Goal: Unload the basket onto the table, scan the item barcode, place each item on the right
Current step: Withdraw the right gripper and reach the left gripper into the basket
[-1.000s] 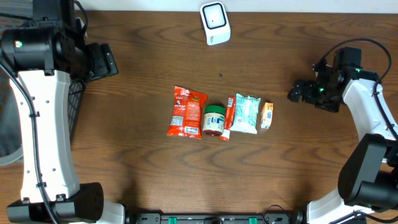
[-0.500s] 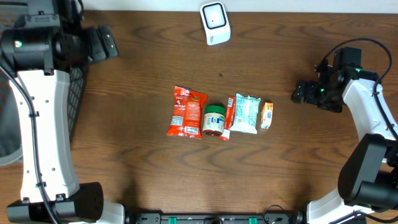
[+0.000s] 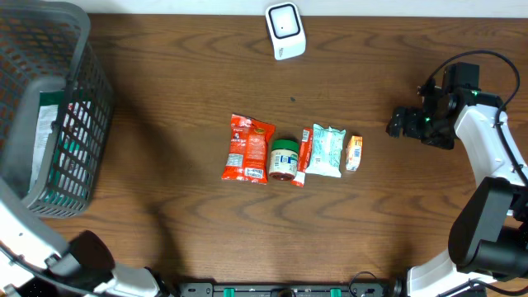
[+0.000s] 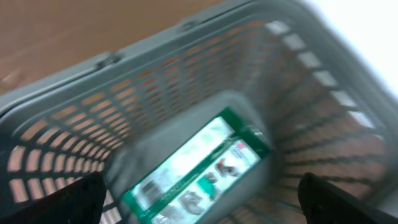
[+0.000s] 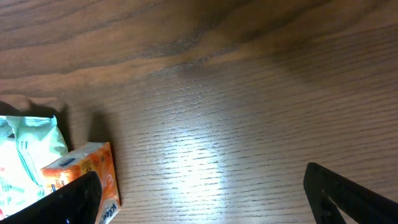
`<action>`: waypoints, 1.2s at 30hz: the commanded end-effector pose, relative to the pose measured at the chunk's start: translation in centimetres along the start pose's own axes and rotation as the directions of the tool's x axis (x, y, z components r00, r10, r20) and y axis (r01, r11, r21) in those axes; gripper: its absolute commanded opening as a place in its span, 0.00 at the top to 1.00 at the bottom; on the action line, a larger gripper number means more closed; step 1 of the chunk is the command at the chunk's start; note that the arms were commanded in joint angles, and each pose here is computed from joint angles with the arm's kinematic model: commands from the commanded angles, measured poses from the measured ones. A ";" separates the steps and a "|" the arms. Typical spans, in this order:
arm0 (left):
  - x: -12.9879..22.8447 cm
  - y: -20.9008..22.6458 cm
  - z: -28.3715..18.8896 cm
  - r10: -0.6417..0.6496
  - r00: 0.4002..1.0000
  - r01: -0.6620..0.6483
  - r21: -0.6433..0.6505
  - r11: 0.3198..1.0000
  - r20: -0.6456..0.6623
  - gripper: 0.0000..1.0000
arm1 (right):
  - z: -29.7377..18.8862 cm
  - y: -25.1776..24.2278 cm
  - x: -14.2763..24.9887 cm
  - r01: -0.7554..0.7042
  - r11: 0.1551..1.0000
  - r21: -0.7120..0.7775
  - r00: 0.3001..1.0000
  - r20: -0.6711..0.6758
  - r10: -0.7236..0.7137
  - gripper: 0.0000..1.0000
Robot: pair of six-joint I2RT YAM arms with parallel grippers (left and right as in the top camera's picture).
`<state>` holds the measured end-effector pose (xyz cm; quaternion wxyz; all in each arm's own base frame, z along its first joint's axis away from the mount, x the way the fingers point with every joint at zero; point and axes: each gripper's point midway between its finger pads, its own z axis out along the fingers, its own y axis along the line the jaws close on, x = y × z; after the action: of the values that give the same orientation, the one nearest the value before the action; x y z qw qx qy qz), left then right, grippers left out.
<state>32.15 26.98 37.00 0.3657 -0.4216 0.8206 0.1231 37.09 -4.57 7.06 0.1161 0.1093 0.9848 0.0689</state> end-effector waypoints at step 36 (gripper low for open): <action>20.7 -1.8 24.4 0.366 0.621 -0.306 0.215 0.927 -0.693 0.02 | -0.3 0.1 -0.4 0.003 1.000 0.007 1.000 0.014 -0.003 0.01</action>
<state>38.16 26.20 7.04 0.0164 -0.2787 0.9602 -0.0038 37.11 -4.57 7.07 0.1167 0.1092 0.9847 0.0688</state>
